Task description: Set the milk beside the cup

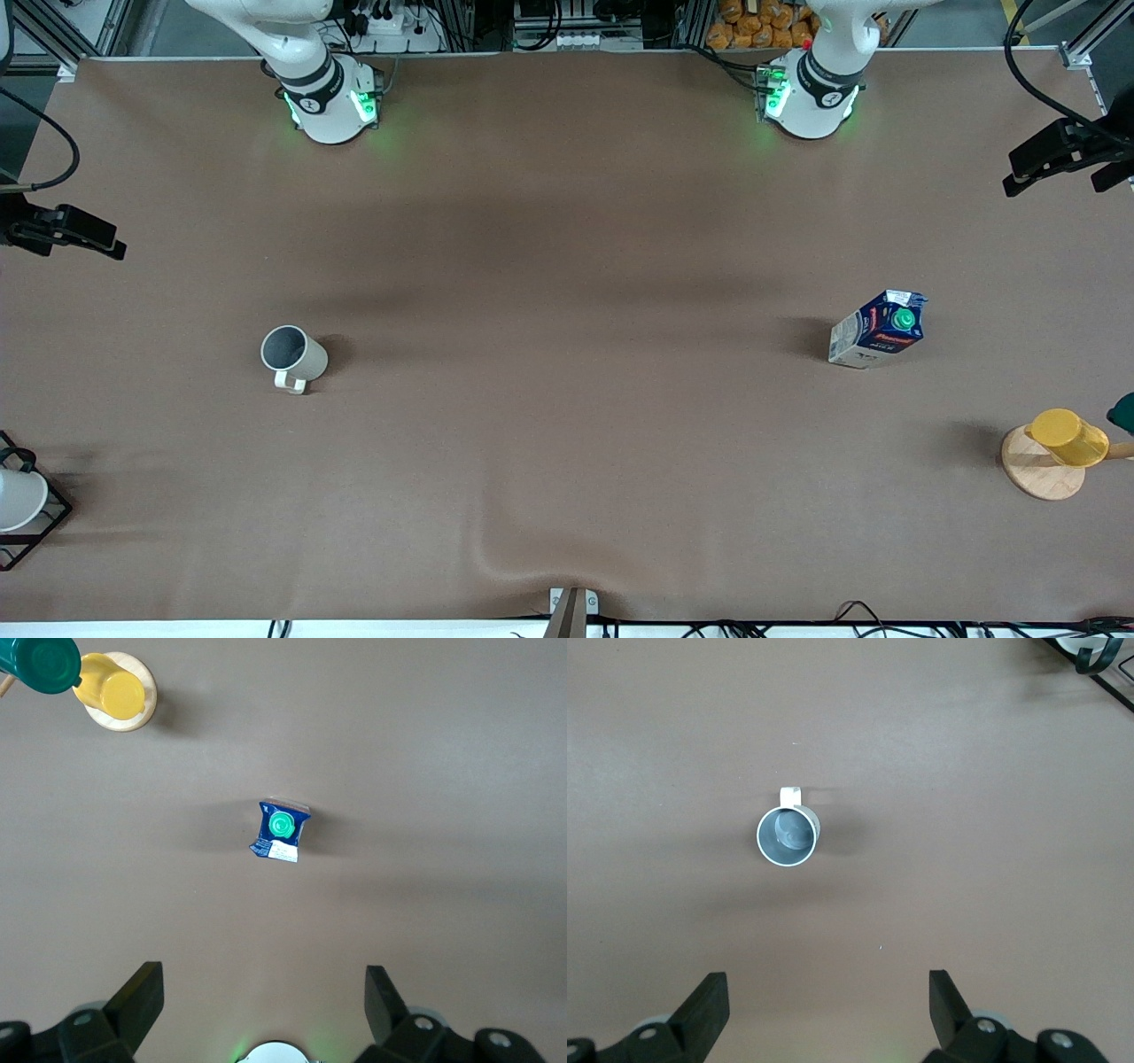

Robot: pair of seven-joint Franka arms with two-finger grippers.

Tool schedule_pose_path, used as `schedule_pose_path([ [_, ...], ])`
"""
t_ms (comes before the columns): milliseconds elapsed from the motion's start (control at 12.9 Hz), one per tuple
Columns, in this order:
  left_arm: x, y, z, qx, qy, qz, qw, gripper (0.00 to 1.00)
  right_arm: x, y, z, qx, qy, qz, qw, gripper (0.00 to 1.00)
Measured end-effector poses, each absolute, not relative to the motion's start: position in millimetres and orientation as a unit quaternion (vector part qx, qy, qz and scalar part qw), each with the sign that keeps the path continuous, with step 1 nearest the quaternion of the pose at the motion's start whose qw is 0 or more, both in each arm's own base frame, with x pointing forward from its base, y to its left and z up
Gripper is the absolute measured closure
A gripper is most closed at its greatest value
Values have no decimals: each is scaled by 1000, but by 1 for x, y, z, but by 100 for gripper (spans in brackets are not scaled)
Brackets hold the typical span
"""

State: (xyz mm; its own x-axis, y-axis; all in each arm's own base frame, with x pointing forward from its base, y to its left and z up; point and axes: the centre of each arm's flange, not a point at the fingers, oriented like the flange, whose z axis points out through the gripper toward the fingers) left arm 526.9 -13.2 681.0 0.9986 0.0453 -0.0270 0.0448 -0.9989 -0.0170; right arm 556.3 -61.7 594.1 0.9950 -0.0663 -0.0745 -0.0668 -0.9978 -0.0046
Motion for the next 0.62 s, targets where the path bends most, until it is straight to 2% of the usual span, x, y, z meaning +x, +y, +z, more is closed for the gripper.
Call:
schedule_pose_path([
  [619,527,-13,681,-1000,-21,14,8,0,560,-58,582,-998,29,48,4,0],
])
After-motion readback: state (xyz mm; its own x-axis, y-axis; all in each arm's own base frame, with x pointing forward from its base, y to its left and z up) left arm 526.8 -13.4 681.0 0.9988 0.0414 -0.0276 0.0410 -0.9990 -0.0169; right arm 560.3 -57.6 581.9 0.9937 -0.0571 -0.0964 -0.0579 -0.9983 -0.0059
